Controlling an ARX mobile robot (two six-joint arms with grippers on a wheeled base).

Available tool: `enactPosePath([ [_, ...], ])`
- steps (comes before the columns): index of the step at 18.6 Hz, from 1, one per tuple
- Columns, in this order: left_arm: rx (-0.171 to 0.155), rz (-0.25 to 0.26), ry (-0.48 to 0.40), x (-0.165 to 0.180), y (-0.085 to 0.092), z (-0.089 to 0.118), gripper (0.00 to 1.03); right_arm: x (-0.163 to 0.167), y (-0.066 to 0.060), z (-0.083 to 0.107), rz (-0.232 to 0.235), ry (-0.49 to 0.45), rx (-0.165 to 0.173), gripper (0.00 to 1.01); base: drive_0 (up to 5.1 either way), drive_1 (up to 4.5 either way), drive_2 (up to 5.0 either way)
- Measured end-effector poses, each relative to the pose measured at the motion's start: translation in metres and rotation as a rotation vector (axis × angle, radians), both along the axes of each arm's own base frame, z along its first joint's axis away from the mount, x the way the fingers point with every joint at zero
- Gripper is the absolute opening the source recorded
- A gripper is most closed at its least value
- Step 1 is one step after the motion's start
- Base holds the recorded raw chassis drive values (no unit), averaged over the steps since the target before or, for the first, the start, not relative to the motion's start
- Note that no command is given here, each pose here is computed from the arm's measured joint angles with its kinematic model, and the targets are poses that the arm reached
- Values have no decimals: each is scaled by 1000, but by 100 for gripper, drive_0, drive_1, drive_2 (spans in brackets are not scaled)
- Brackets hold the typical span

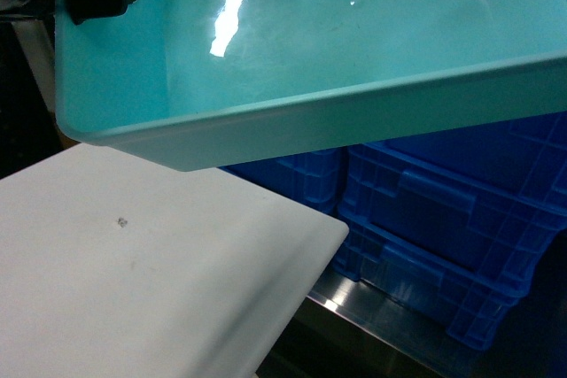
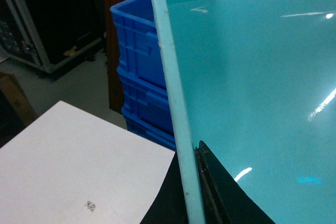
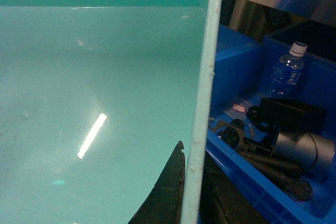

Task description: Stack blue boxes stably on right

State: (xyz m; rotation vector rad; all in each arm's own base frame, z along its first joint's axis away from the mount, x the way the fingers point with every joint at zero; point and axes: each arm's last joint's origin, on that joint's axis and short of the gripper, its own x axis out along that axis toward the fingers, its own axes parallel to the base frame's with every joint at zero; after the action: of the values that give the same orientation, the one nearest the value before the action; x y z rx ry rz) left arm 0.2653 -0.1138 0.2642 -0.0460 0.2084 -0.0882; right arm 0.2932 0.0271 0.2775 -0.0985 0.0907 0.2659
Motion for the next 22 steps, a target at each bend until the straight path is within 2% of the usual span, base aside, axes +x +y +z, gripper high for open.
enactPosePath([
  [7,1,0,-1,0,0,0,2,0,0,0,0,0,0,7,-163,-163,-163],
  [22,3,2,-2,-1,0,1,2,0,1,0,-1,0,0,7,292,-569,-180],
])
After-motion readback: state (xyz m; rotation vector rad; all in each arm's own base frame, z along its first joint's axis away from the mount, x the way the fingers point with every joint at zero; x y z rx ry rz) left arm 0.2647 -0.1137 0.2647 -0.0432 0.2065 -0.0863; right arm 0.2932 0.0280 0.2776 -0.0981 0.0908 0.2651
